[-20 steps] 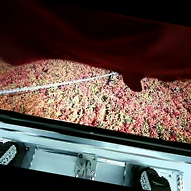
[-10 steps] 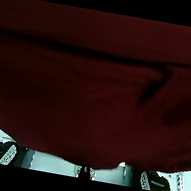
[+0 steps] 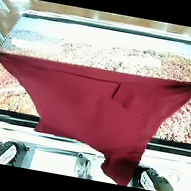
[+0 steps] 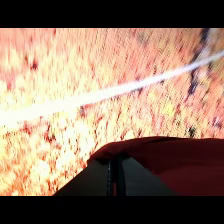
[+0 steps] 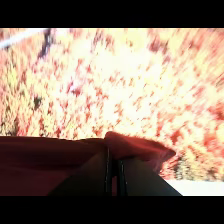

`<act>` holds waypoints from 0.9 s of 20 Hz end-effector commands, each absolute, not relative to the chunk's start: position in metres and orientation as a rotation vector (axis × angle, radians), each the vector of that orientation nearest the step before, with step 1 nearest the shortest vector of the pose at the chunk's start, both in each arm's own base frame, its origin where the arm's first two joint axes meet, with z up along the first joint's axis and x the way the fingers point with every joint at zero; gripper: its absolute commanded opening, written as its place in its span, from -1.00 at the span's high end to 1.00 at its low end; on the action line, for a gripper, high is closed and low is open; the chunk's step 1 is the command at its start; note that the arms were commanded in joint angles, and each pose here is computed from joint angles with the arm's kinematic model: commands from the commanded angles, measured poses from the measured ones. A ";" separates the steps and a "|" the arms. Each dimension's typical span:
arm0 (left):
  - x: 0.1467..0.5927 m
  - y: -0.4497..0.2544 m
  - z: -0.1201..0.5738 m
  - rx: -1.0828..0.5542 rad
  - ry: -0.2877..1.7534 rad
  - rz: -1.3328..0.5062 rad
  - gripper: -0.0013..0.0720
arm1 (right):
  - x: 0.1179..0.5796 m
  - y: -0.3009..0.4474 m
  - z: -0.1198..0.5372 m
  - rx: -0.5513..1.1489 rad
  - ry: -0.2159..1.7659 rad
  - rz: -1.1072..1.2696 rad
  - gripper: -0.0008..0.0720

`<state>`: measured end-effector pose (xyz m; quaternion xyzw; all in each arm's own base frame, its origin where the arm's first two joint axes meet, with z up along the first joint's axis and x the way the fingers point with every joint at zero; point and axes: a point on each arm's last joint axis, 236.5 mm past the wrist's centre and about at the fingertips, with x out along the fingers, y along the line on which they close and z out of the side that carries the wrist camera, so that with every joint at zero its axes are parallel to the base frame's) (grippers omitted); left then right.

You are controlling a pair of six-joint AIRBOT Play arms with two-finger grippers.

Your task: Fold the shirts.

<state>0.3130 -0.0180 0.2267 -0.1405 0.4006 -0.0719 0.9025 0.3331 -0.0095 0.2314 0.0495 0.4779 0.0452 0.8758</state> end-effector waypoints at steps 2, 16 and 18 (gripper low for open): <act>0.385 -0.001 0.112 -0.390 1.013 -0.129 0.86 | 0.434 0.006 0.109 0.331 1.071 0.159 0.79; 0.537 0.001 -0.038 -0.533 0.982 -0.185 0.86 | 0.594 0.050 -0.030 0.196 0.788 0.113 0.79; 0.536 -0.008 -0.048 -0.529 1.006 -0.198 0.86 | 0.585 0.052 -0.048 0.194 0.852 0.122 0.79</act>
